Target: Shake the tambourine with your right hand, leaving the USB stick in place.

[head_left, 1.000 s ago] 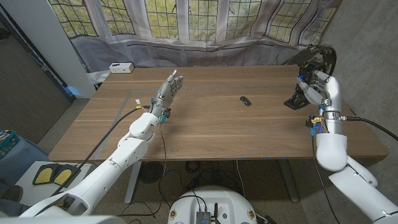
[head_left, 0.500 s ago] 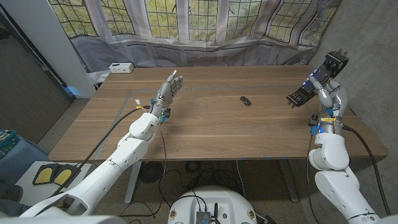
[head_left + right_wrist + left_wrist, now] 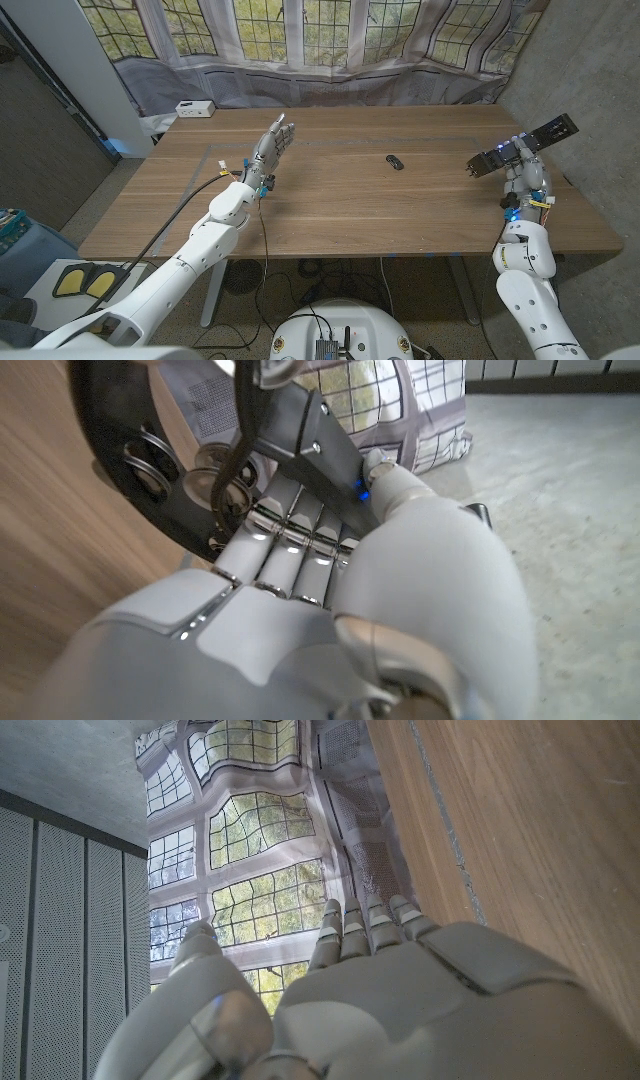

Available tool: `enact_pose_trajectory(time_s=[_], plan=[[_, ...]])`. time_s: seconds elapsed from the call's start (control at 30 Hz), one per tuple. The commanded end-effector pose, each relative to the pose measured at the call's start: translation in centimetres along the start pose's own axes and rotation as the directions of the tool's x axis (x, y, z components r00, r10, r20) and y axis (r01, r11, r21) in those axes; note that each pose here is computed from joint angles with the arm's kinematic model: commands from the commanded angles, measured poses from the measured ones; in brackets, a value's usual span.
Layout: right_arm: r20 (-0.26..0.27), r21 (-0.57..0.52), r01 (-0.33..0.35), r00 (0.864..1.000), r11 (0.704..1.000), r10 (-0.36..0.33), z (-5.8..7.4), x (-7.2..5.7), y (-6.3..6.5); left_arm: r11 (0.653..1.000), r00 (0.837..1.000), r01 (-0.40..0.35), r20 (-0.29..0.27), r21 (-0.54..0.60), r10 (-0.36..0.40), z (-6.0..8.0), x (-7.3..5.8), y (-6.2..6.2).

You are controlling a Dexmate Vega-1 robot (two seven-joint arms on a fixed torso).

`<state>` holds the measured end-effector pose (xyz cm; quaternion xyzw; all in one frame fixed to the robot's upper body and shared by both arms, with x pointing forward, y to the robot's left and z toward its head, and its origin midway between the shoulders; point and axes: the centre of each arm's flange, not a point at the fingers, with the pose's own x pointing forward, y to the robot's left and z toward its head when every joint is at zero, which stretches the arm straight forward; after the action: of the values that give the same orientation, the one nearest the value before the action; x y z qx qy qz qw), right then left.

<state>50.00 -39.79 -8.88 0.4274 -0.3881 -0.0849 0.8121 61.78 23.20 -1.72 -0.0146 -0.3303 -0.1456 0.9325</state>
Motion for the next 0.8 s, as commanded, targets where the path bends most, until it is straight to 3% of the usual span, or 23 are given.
enact_pose_trajectory(time_s=[0.03, 0.23, 0.33, 0.43, 0.6, 0.8], plan=[[-0.1, 0.384, 0.121, 0.991, 0.915, -0.089, -1.7, 0.0, -3.1, 1.0, 1.0, 0.0, -0.005, 0.001, 0.0, -0.1, -0.1, -0.1], [-0.087, 0.361, 0.048, 0.996, 0.931, -0.018, -1.4, 0.2, -2.5, 1.0, 1.0, 0.001, -0.009, 0.001, 0.0, -0.2, -0.3, -0.2], [-0.076, 0.313, -0.069, 0.992, 0.947, 0.098, -1.2, 0.9, -2.0, 1.0, 1.0, -0.001, -0.01, 0.002, 0.001, -0.2, -0.3, -0.1], [-0.072, 0.261, -0.177, 0.977, 0.949, 0.202, -0.9, 1.4, -1.3, 1.0, 1.0, -0.001, -0.009, 0.004, 0.001, -0.1, -0.3, -0.1], [-0.092, 0.13, -0.349, 0.928, 0.928, 0.362, 0.0, 2.3, 0.3, 1.0, 1.0, -0.001, -0.014, 0.003, 0.001, -0.2, -0.4, -0.1], [-0.157, -0.047, -0.533, 0.839, 0.845, 0.521, 1.1, 2.8, 2.6, 1.0, 1.0, -0.005, -0.013, 0.001, 0.005, -0.2, -0.6, -0.1]])
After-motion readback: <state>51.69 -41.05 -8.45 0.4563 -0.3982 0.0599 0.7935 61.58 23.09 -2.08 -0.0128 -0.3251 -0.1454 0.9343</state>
